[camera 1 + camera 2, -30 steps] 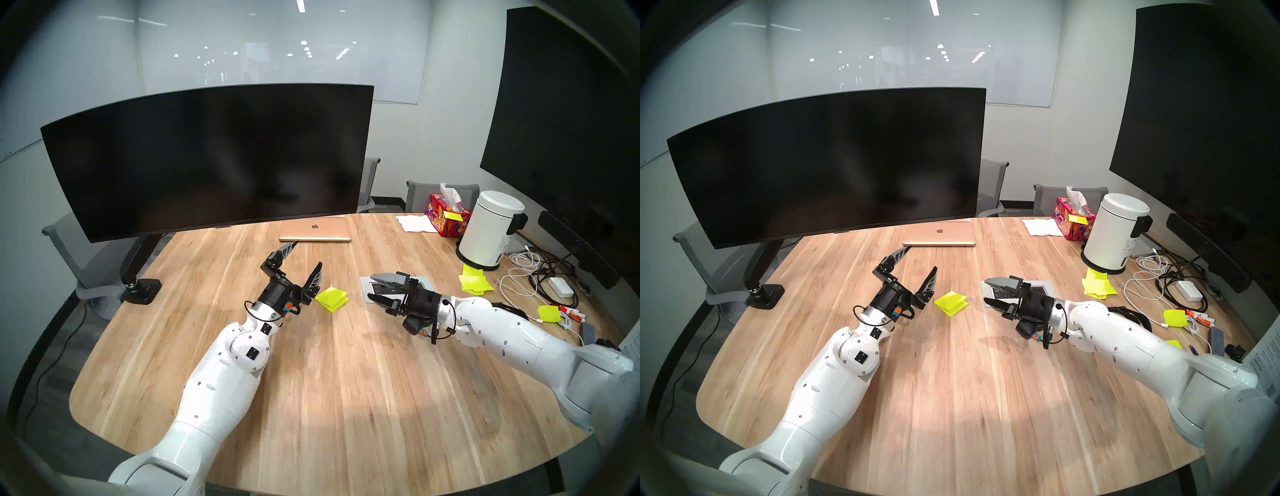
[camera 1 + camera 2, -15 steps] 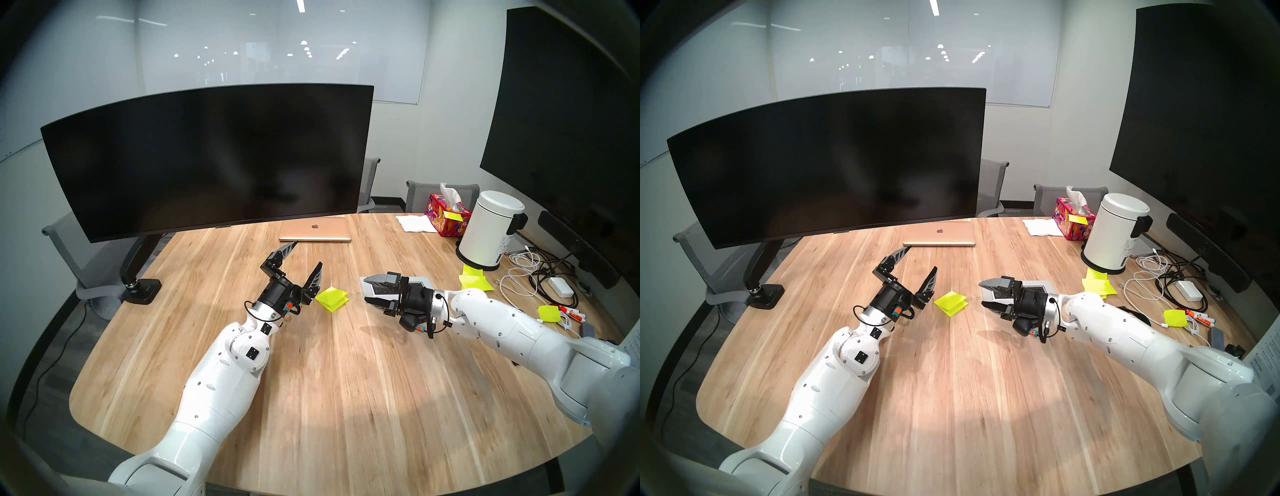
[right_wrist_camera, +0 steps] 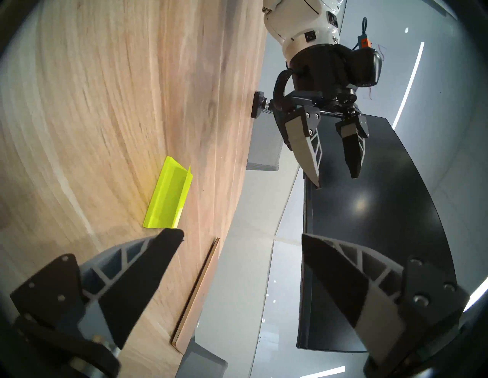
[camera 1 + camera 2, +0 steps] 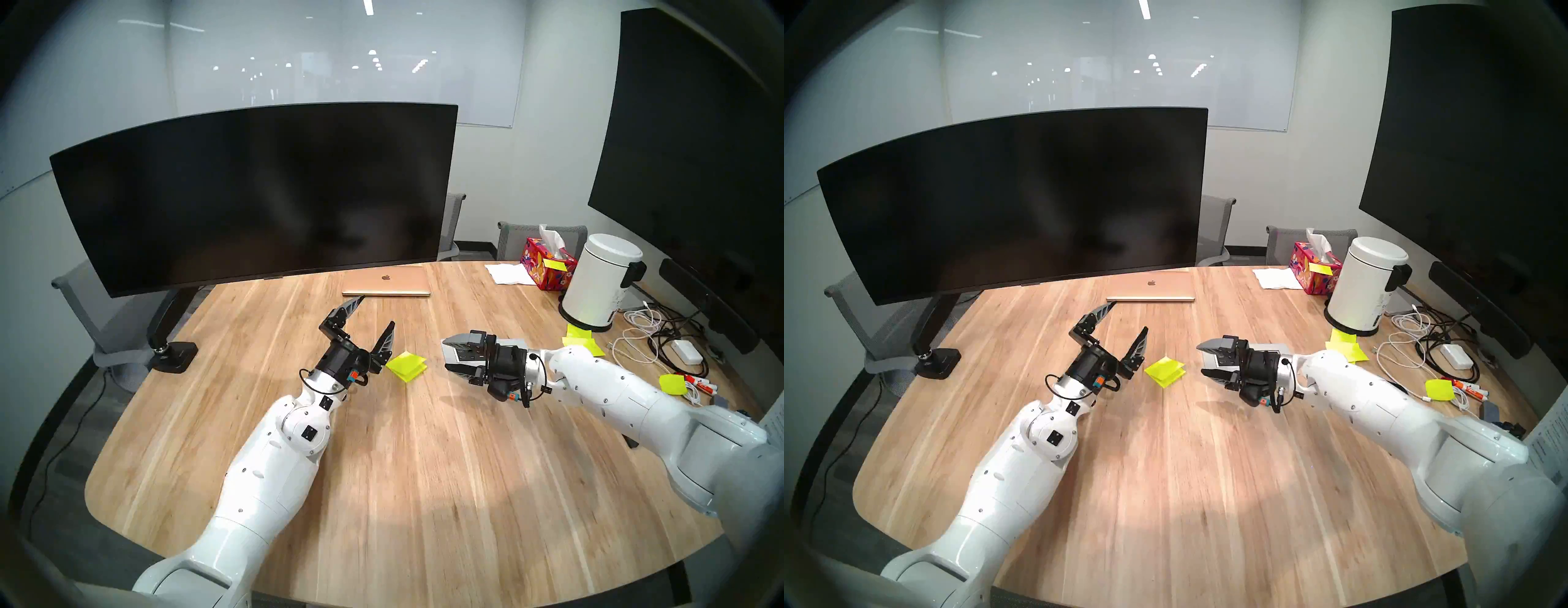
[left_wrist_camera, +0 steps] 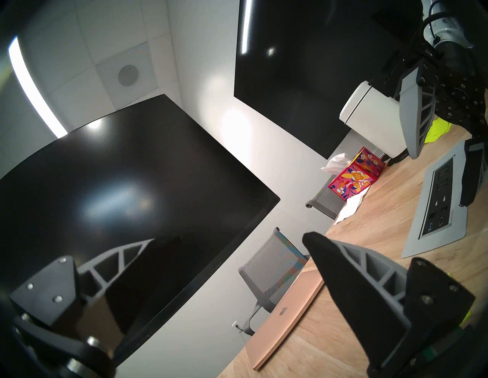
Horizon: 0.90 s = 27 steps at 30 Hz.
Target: Peel one sticky note off the pad and stick it onto the monitor, then press it flat
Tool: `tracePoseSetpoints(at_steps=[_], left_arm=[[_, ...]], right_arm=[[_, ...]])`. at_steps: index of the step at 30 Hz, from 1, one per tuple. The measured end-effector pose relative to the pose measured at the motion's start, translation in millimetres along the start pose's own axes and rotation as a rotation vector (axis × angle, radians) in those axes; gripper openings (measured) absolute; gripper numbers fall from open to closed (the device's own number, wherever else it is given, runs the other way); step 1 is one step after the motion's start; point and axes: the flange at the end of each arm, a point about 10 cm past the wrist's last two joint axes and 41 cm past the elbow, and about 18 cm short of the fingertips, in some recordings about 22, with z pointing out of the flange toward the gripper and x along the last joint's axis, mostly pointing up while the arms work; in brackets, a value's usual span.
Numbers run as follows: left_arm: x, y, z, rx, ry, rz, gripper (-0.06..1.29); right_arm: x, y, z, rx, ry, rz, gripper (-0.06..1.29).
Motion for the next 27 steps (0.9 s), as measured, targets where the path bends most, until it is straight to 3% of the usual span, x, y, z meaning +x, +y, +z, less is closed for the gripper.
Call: tracePoseSetpoints(at_steps=[27], left_arm=[[0.0,0.0,0.0,0.000,0.000,0.000,1.27]], right_arm=[[-3.7,-1,33.6,0.021,0.036,0.015,1.23]])
